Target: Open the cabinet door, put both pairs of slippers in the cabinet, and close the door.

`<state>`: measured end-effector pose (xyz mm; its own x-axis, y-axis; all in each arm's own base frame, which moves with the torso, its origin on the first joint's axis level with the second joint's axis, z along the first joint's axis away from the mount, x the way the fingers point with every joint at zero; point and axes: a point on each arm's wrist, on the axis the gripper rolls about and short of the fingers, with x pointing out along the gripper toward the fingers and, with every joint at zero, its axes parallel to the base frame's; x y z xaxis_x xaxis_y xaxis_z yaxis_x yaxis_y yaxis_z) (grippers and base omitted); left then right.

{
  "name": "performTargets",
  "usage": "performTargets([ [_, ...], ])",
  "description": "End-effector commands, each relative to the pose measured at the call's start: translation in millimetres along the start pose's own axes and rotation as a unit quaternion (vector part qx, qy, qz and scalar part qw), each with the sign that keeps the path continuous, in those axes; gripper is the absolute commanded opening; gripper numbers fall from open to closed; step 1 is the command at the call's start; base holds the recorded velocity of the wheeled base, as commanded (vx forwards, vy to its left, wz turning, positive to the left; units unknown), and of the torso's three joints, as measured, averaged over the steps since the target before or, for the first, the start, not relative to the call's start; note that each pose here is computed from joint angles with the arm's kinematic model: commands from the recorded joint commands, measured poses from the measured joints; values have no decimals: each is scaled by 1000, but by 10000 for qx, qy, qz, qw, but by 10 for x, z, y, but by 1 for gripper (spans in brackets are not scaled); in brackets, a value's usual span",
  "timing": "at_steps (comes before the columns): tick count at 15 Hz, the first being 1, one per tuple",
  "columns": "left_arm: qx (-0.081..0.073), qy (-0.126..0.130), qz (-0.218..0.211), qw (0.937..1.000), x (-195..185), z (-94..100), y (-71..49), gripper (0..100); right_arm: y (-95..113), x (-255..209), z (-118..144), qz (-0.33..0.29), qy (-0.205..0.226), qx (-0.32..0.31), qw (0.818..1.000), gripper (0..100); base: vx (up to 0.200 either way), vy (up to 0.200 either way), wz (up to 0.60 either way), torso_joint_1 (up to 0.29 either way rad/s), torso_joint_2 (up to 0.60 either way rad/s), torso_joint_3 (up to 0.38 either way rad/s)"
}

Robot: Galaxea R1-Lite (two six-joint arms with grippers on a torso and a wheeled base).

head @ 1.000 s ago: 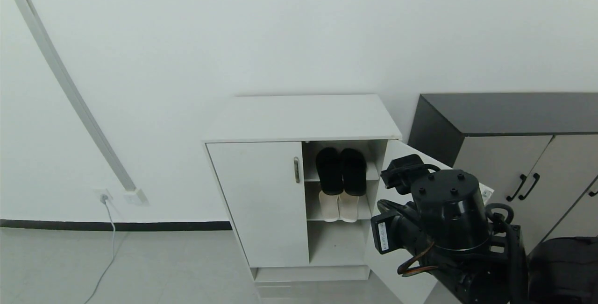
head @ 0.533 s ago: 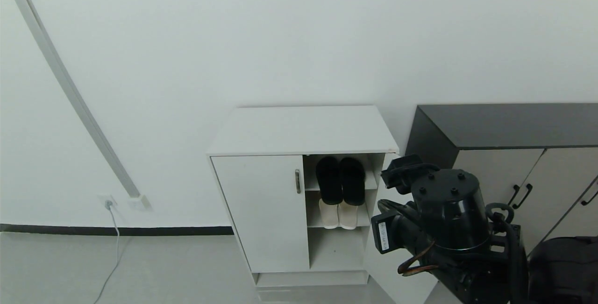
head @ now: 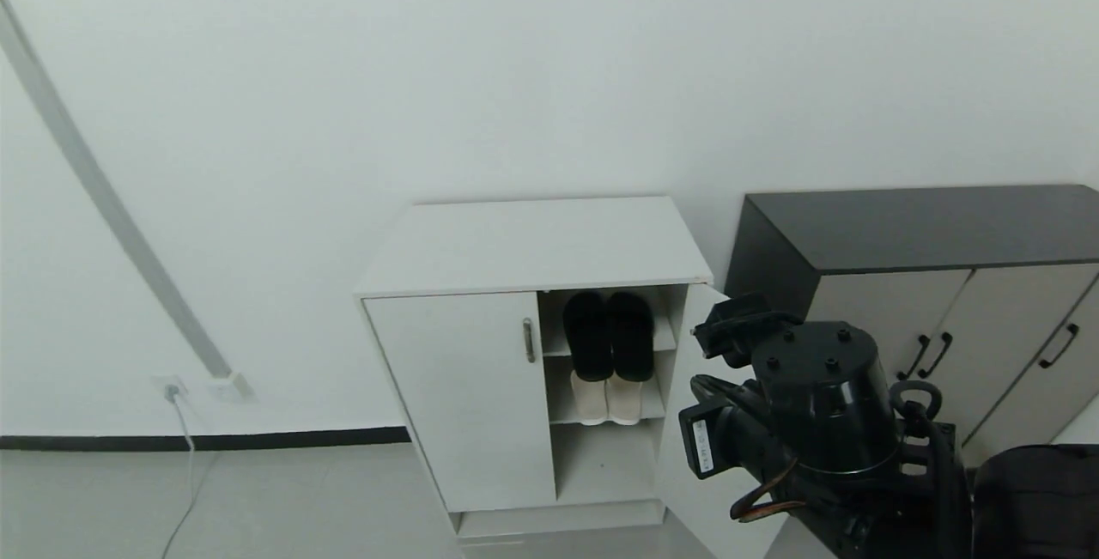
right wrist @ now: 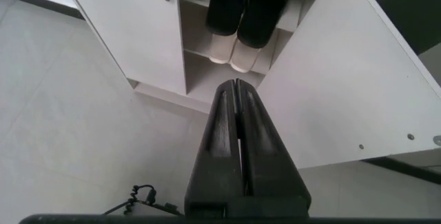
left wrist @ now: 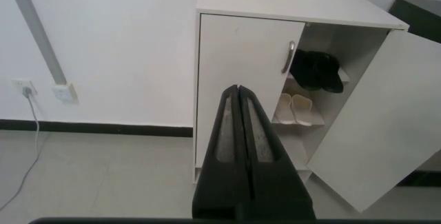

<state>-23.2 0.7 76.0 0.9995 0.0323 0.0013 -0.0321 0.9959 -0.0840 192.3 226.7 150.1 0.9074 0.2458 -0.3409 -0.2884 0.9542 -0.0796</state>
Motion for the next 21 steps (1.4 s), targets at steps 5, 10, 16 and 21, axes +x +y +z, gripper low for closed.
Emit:
performTargets([
  [5,-1,6,8,10000,1,0,0,0,-45,30,21,-84,-23,64,9999,0,0,0,-480,8,3,-3],
  [10,14,6,0,10000,1,0,-1,0,-41,35,21,-78,-60,82,9999,0,0,0,0,0,0,0],
  [16,6,7,-8,10000,1,0,0,0,-34,48,11,-67,-78,95,9999,0,-67,0,0,1,0,1],
  [21,6,6,0,10000,1,0,-1,0,-39,49,9,-70,-103,114,9999,0,-200,0,0,-3,6,0],
])
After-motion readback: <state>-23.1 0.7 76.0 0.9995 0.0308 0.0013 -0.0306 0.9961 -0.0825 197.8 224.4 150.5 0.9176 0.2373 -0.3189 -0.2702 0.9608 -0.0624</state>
